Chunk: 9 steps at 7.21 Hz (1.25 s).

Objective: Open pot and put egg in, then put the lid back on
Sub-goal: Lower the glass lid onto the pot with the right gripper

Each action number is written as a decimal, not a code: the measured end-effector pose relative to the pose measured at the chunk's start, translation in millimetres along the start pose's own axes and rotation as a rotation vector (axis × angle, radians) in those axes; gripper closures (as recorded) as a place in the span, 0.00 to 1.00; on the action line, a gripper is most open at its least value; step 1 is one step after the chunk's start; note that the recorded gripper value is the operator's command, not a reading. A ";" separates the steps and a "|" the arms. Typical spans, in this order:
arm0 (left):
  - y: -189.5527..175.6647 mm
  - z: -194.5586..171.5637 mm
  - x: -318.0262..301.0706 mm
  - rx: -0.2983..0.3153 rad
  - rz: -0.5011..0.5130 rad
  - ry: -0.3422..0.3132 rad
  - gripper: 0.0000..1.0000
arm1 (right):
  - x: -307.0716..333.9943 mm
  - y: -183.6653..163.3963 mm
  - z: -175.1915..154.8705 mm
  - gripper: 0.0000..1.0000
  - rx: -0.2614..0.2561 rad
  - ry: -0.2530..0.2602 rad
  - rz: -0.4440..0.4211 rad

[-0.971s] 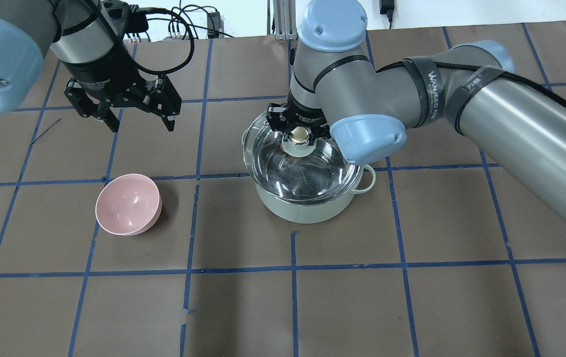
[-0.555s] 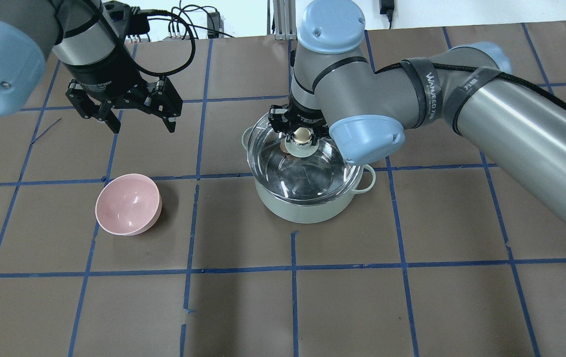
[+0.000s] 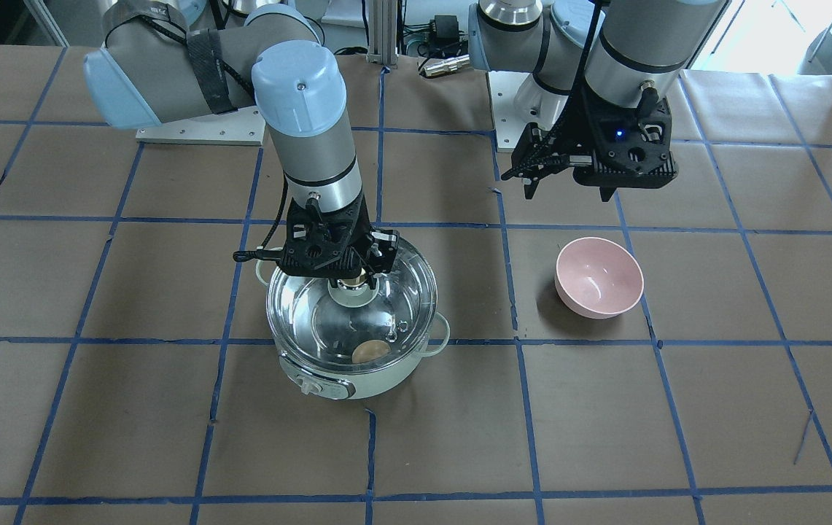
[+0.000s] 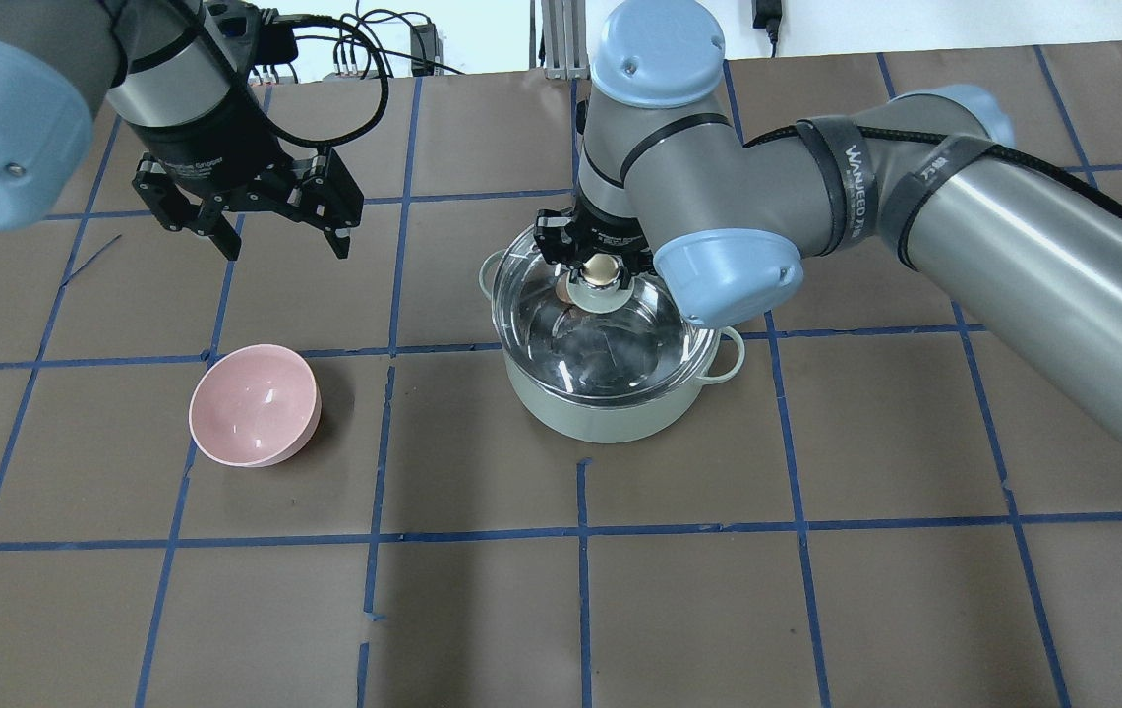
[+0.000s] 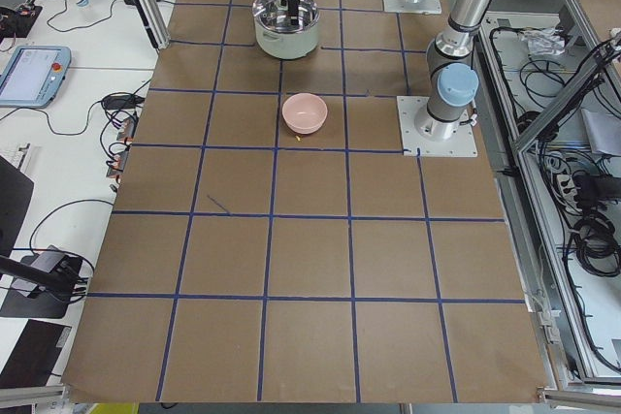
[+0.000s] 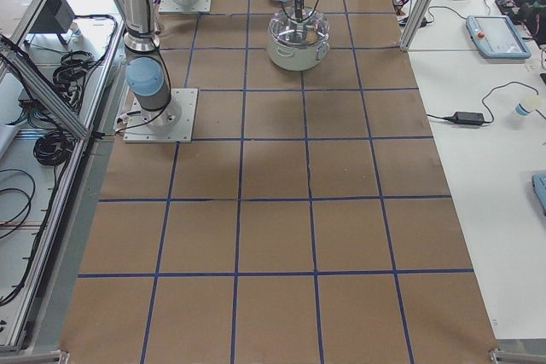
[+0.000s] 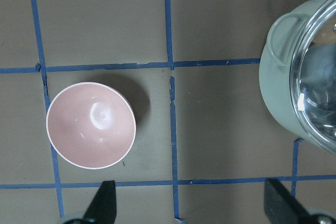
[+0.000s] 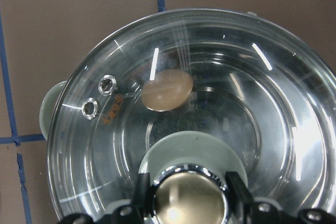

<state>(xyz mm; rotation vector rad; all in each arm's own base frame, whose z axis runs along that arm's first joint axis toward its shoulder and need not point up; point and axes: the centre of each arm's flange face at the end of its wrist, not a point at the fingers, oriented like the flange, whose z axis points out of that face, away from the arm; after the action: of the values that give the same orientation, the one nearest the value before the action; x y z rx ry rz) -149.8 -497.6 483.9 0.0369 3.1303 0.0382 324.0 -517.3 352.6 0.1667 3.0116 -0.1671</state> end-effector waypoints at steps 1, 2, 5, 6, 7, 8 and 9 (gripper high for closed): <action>-0.3 -0.2 0.0 0.002 0.000 0.000 0.00 | 0.1 0.1 0.3 0.56 -0.001 0.001 0.001; -0.4 -0.2 0.0 0.003 0.000 0.000 0.00 | 0.2 0.0 0.8 0.56 -0.001 0.002 0.002; -0.4 -0.3 0.2 0.004 0.000 0.001 0.00 | 0.9 -0.7 1.1 0.56 -0.001 0.001 0.002; -0.4 -0.3 0.4 0.004 0.001 0.001 0.00 | 1.6 -1.2 1.1 0.56 -0.001 0.001 0.003; -0.3 -0.3 0.7 0.004 0.001 0.001 0.00 | 2.9 -2.3 0.9 0.55 -0.001 0.001 0.005; -0.2 -0.3 0.9 0.004 0.002 0.001 0.00 | 4.3 -3.3 0.5 0.50 0.000 0.001 0.007; -0.3 -0.3 0.8 0.004 0.002 0.001 0.00 | 4.8 -3.7 0.2 0.43 0.001 0.001 0.009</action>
<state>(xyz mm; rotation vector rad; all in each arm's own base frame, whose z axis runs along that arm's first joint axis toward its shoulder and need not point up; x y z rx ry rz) -150.7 -497.8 484.2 0.0400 3.1309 0.0323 318.8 -520.4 352.2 0.1801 3.0113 -0.1671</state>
